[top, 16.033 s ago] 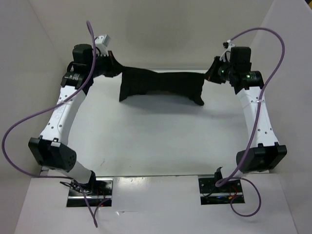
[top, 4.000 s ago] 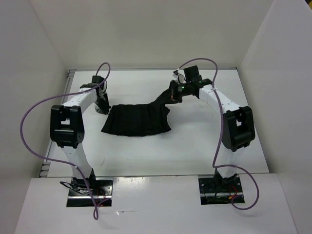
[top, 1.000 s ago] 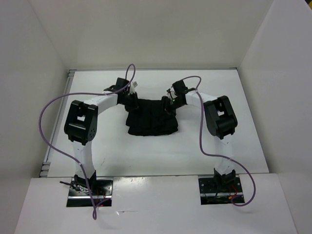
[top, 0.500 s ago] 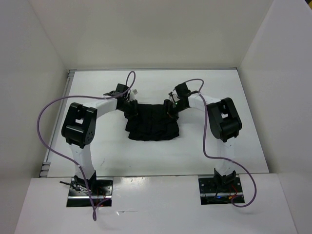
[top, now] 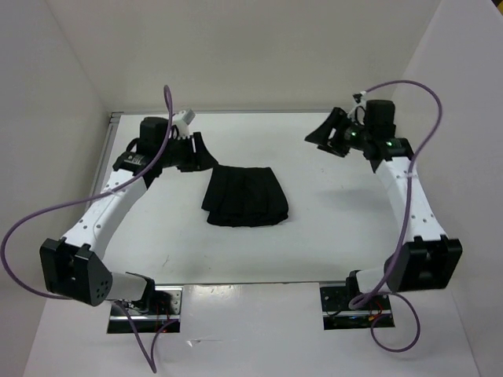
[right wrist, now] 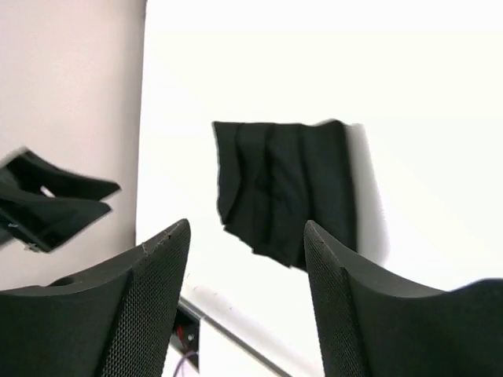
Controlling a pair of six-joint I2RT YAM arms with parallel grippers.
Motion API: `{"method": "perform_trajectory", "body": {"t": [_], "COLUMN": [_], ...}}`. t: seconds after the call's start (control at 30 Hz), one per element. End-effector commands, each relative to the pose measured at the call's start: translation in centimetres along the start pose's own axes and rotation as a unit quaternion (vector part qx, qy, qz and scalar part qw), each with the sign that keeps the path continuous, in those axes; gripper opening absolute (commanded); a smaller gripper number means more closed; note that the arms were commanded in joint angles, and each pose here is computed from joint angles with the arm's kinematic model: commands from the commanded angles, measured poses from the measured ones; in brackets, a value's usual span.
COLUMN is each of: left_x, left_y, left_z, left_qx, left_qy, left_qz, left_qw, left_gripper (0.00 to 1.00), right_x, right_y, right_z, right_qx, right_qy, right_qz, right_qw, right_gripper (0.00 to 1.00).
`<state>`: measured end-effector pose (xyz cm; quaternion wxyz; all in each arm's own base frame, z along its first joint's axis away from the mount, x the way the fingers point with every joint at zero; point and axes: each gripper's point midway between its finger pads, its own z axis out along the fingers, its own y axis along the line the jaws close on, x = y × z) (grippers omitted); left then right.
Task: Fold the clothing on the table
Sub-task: Fold the skirt
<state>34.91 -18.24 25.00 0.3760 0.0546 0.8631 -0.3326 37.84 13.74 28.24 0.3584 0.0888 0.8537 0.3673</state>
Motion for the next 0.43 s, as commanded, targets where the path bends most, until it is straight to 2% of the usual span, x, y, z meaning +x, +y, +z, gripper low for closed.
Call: {"method": "perform_trajectory", "body": {"t": [0.0, 0.07, 0.13, 0.17, 0.2, 0.4], "left_x": [4.5, 4.7, 4.5, 4.6, 4.6, 5.1], "left_y": [3.2, 3.6, 4.3, 4.1, 4.1, 4.7], "left_z": [0.6, 0.1, -0.2, -0.5, -0.5, -0.6], "left_qx": [-0.047, -0.056, -0.071, -0.070, -0.070, -0.076], "left_qy": [0.049, 0.043, 0.035, 0.032, 0.032, 0.035], "left_qz": [-0.025, -0.031, -0.032, -0.037, -0.037, -0.043], "left_qw": [0.997, 0.997, 0.996, 0.996, 0.996, 0.996], "left_gripper": [0.59, 0.59, 0.59, 0.60, 0.60, 0.61], "right_x": [2.6, 3.3, 4.7, 4.8, 5.1, 6.7], "right_y": [-5.0, -7.1, -9.0, -9.9, -10.5, -12.6], "right_z": [-1.5, -3.0, -3.6, -4.3, -4.4, -5.2], "right_qx": [0.061, 0.078, 0.091, 0.095, 0.096, 0.109], "right_qy": [0.019, 0.012, 0.021, 0.019, 0.022, 0.034], "right_qz": [0.039, 0.057, 0.080, 0.093, 0.096, 0.118], "right_qw": [0.997, 0.995, 0.992, 0.991, 0.991, 0.986], "right_gripper": [0.66, 0.73, 0.74, 0.86, 0.90, 0.91]}}
